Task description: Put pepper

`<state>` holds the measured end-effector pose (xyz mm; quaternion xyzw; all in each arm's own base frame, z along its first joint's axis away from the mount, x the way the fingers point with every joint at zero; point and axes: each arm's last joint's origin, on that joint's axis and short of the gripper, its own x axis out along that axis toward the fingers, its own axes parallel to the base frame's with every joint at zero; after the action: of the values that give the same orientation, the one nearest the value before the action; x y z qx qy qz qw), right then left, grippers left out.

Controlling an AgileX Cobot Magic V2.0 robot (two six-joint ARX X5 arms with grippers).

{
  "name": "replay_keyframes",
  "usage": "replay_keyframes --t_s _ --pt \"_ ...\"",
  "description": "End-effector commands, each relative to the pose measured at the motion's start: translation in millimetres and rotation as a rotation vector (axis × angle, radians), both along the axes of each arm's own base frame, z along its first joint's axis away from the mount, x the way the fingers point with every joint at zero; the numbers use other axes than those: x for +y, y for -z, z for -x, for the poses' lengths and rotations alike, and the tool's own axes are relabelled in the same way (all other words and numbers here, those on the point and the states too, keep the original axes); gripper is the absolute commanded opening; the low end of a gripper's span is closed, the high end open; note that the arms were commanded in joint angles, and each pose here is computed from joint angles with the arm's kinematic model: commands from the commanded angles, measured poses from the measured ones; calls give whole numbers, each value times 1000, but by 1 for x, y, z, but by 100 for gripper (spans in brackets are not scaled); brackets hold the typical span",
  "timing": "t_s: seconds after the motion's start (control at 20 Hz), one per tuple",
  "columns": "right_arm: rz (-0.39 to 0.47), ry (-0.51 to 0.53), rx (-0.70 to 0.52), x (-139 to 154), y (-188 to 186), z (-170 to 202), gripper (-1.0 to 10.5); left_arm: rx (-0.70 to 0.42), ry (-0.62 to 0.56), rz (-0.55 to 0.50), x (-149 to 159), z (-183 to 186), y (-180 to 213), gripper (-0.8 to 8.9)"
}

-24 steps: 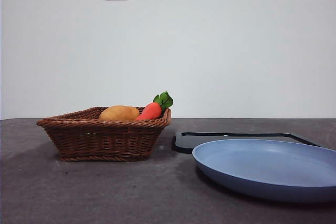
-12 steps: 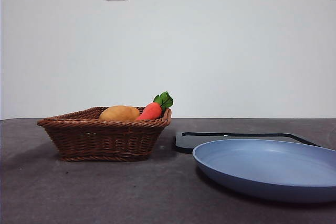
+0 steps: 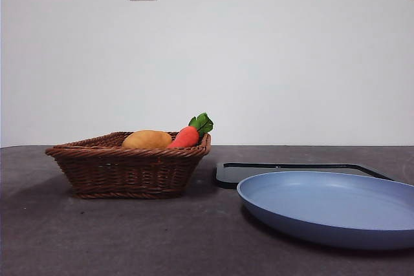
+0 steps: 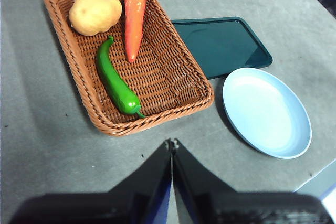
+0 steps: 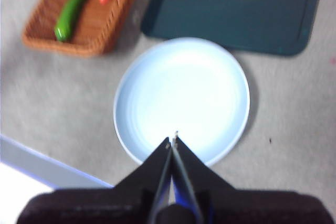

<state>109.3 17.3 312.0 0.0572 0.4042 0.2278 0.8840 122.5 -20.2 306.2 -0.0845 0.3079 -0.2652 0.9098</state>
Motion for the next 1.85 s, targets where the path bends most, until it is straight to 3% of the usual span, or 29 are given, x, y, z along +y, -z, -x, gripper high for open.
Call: replay_keyframes --t_s 0.05,0.1,0.25,0.3,0.55,0.7,1.25,1.85 --pt "18 -26 -23 0 -4 -3 23 -26 14 -16 0 0 -4 13" --pt "18 -26 -21 1 -4 -4 55 -25 13 -16 0 0 -4 48" --pt "12 -18 -2 1 -3 -7 267 -24 11 -14 0 -1 -4 346" --pt "8 -12 8 1 -2 -8 309 -24 11 -14 0 -1 -4 375" --pt "9 -5 71 1 5 -23 310 -24 12 -13 0 -1 -4 375" --pt "68 39 147 1 18 -48 308 -24 12 -13 0 -1 -4 375" --pt "125 30 455 9 107 -142 296 -24 12 -13 0 -1 -4 375" --pt "182 -1 538 15 147 -162 234 -25 11 -13 0 -1 -4 375"
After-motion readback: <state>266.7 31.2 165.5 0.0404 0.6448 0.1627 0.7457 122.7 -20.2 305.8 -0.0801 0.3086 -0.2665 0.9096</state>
